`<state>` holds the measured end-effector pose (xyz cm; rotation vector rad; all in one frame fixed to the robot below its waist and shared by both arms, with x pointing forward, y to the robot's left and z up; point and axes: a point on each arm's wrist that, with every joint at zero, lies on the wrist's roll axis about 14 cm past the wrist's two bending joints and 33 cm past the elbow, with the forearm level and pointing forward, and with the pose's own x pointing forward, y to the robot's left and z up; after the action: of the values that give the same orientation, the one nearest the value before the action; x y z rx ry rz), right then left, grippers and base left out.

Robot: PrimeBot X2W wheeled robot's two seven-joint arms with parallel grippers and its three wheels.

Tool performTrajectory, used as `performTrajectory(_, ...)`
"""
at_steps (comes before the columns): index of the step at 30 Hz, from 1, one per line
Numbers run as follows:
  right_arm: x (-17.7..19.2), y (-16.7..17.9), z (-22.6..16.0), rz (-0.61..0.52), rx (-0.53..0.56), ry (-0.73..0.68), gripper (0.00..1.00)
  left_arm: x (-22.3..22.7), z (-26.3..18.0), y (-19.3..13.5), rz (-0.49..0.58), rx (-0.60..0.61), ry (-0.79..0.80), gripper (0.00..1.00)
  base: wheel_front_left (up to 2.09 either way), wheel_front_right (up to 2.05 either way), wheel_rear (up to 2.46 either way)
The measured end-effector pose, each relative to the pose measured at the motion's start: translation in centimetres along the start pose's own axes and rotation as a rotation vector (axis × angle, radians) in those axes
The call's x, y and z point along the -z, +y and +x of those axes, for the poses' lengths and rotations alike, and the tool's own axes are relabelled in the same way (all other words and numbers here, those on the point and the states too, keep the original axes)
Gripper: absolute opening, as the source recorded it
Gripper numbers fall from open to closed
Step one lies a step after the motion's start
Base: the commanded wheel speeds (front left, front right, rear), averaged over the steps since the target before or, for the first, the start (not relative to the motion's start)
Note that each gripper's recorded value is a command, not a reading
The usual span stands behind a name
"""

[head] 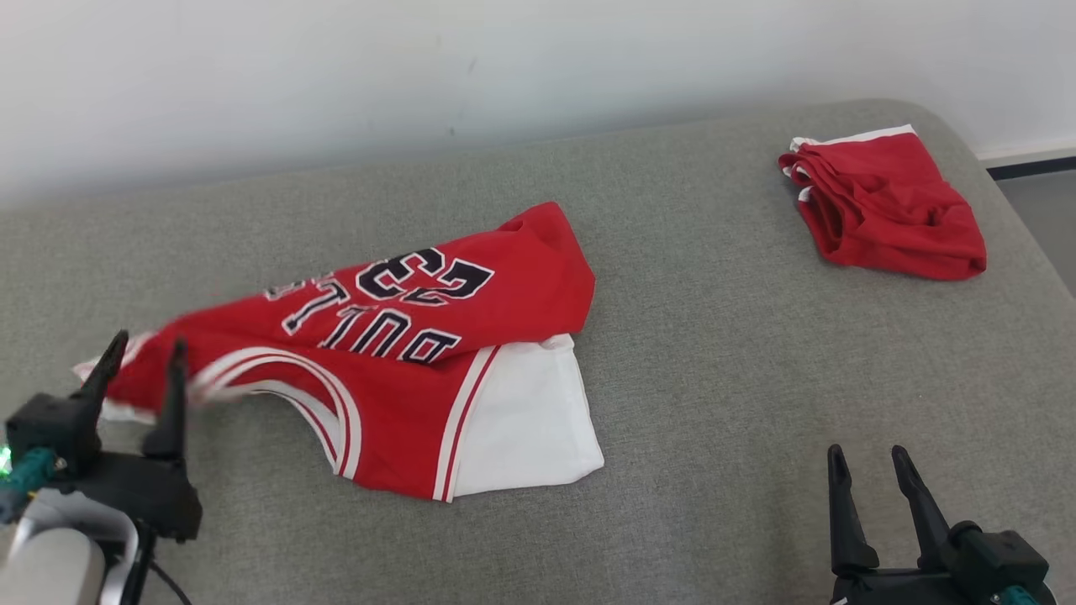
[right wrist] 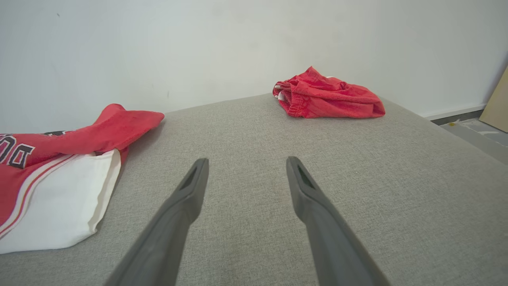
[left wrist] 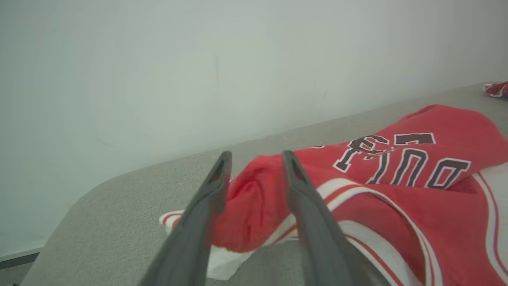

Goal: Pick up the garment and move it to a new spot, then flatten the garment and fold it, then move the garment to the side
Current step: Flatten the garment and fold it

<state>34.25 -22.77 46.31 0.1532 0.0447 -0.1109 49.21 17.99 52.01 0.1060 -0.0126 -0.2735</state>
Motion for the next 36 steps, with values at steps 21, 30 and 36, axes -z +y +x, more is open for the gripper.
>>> performTrajectory(21,-1.2,3.5,0.7,0.008,-0.112,-0.039,1.00,-3.7,-9.7,1.1,-0.148,-0.245,-0.200,1.00,0.00,0.00,0.00)
performTrajectory(30,-1.3,4.7,0.9,0.008,-0.149,-0.037,1.00,-2.3,-13.1,1.3,-0.213,-0.338,-0.192,1.00,0.00,0.00,0.00)
performTrajectory(36,-1.2,4.6,1.0,0.005,-0.147,-0.033,1.00,-0.5,-13.6,0.4,-0.233,-0.334,-0.148,1.00,0.00,0.00,0.00)
